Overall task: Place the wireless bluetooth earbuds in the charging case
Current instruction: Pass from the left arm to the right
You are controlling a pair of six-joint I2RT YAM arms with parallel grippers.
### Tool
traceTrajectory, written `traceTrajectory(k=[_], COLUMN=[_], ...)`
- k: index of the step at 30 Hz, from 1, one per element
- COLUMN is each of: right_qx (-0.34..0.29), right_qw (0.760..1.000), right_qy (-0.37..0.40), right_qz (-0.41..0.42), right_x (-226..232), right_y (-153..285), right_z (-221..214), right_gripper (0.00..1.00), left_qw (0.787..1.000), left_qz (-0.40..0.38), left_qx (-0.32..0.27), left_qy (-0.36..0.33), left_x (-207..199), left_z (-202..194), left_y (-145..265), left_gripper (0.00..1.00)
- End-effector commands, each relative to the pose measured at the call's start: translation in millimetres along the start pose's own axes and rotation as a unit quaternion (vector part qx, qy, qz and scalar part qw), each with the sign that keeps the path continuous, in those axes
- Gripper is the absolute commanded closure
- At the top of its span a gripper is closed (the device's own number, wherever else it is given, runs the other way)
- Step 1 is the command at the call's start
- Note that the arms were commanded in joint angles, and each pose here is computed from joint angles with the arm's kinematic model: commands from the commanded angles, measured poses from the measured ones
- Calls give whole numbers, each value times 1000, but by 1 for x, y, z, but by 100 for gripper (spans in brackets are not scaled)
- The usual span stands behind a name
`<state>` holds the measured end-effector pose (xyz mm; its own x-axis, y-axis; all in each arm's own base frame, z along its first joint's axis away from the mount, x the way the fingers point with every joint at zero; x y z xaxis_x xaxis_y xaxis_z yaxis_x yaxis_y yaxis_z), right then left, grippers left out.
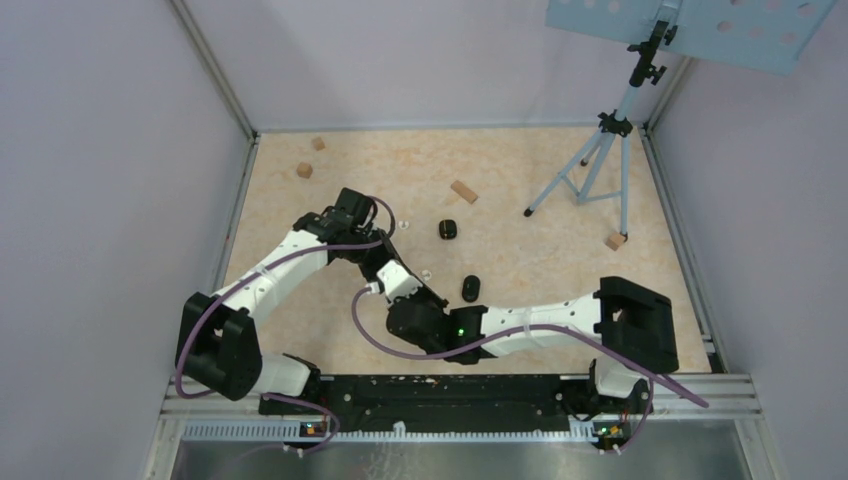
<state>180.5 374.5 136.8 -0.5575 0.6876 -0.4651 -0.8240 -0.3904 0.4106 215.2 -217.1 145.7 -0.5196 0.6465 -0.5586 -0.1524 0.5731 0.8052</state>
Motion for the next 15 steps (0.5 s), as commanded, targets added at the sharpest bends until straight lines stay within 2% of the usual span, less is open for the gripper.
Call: traceTrajectory(k=[1,3,8,9,12,13,14,15], right_qx=[-26,-25,-22,-23,-25,-25,-25,-23], right_qw=[999,999,999,999,999,998,998,998], right_qy=[-27,-26,-31,-36,-43,-46,-47,-48], right_qz=[-8,-8,-14,-16,-19,-21,-23,-24], right_x=[2,2,-1,-2,-5,-6,-6,-7], right_y=[1,1,2,3,5,5,5,5], right_z=[24,23,20,20,19,19,18,17], right_gripper=[86,98,100,100,100,100,100,100], left_qw=[999,999,996,995,994,993,992,991], left_qz=[-28,-40,-77,-81,-85,-87,-93,-98], left_qx=[-7,-7,-20,-20,-19,-16,-15,-12], left_qy=[-14,-21,-44,-52,-69,-76,-83,-89], left_x=[-15,-20,-32,-33,-35,-35,-37,-38], left_z=[-1,-1,-2,-1,-2,-3,-3,-5], left_y=[13,14,23,23,24,24,25,25], left_gripper=[100,100,100,96,73,56,48,45])
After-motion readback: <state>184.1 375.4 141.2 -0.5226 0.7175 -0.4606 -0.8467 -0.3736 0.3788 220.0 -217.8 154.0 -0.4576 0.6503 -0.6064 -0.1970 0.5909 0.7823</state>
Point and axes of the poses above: each gripper's point midway between its finger pads, its own y axis back along the fingers, its own x axis along the line the jaws close on, z = x × y, the point moved 1 cm from there along y, back along the fingers, and after that the axes turned 7 degrees about y, right-handed, at the moved point
